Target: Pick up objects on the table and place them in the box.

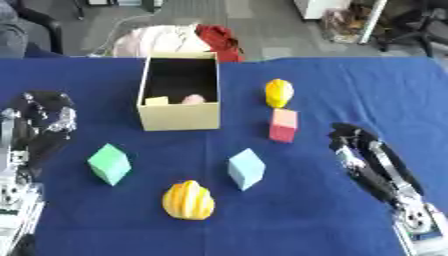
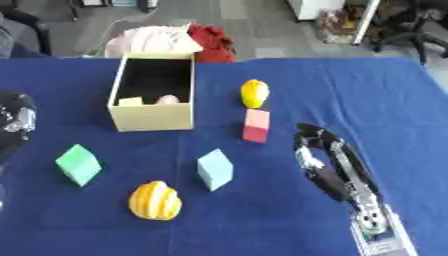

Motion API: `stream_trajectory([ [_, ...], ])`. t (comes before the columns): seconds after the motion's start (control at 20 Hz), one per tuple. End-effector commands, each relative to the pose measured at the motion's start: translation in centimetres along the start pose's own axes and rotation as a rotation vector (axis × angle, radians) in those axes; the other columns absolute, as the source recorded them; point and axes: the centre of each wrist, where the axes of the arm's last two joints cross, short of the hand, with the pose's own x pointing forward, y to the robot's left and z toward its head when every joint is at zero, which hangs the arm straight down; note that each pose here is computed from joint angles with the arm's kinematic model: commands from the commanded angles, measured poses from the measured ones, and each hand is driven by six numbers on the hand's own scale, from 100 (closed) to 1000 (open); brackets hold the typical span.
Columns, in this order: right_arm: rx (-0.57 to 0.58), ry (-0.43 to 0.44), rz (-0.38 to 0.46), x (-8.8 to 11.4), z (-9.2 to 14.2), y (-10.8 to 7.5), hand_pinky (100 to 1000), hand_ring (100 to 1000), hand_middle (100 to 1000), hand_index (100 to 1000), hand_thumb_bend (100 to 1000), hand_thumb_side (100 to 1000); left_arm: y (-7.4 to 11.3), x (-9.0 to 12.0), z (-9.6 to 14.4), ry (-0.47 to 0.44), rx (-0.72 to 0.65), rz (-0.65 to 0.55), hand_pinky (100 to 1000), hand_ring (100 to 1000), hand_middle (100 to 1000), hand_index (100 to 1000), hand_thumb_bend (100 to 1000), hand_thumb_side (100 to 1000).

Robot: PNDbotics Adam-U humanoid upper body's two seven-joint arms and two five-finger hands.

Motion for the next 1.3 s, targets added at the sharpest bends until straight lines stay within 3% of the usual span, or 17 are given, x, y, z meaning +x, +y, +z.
stream_trajectory([
  [0.05,-0.001,-0.017,0.005,0.3,-0.3,-0.4,875,706,724,863,100,770,0.3,1.0,-0.7,-0.039,-0.031,-0.017,802,569,554,577,147,100],
  [1.3,0.004,-0.02,0.005,0.4,-0.3,-0.3,875,707,724,863,100,769,-1.6,1.2,0.2,-0.032,-0.195,0.006,804,569,554,574,177,100],
])
